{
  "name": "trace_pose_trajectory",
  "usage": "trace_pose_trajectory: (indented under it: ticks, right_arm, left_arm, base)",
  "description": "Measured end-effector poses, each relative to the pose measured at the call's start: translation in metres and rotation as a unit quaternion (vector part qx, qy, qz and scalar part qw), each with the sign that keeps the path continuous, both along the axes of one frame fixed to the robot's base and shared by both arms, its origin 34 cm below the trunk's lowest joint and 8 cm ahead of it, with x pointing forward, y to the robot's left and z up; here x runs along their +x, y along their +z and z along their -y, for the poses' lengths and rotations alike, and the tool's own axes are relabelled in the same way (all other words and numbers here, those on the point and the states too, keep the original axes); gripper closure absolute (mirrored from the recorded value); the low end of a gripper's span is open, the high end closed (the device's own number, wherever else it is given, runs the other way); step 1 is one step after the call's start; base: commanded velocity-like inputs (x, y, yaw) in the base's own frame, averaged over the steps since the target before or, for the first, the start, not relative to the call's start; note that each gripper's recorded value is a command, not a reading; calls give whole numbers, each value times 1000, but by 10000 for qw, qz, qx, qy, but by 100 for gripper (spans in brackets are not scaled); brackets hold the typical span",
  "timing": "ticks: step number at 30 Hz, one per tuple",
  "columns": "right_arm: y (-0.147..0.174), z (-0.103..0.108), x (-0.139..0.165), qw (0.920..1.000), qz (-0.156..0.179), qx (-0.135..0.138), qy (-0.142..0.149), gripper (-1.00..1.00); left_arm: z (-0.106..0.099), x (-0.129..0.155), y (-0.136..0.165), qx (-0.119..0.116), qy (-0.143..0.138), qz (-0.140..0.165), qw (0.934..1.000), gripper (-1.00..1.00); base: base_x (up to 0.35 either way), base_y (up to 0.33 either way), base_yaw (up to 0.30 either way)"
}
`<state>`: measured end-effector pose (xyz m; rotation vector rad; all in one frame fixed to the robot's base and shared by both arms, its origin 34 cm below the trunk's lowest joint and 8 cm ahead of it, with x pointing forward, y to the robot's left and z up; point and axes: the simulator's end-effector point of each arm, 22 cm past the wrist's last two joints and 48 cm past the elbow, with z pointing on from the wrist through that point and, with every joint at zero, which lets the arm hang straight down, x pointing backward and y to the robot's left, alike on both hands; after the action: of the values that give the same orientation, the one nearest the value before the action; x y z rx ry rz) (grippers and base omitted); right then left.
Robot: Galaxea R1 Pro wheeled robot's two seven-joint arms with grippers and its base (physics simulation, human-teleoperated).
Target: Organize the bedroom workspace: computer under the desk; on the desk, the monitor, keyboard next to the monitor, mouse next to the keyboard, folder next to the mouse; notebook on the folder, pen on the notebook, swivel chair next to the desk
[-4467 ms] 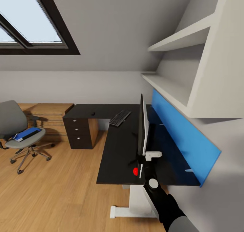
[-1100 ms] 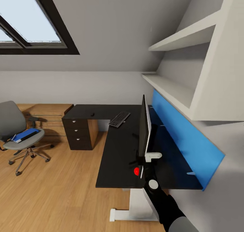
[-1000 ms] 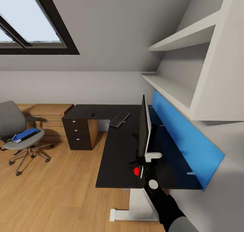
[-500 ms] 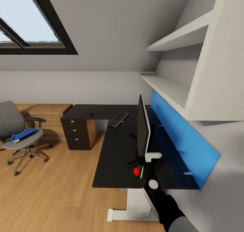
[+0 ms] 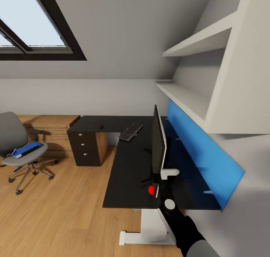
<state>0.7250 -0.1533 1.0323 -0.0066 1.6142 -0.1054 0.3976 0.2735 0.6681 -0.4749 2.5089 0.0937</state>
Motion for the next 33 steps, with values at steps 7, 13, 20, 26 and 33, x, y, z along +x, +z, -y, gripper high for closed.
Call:
trace_pose_trajectory:
  ticks: [7, 13, 20, 26, 33]
  right_arm:
    - [1, 0, 0, 10000, 6, 1, 2, -100]
    - [0, 0, 0, 10000, 3, -1, 4, -100]
    - [1, -1, 0, 10000, 6, -13, 13, -100]
    - [0, -1, 0, 10000, 5, -12, 14, -100]
    - [0, -1, 0, 10000, 5, -12, 11, -100]
  left_arm:
    - [0, 0, 0, 0, -3, 1, 10000, -100]
    - [0, 0, 0, -1, -1, 1, 10000, -100]
    - [0, 0, 0, -1, 5, 3, 10000, -100]
    - [0, 0, 0, -1, -1, 2, 10000, -100]
    - [0, 0, 0, -1, -2, 2, 10000, -100]
  base:
    - [0, 79, 0]
    - [0, 9, 0]
    - [85, 68, 0]
    - [34, 24, 0]
    - [18, 2, 0]
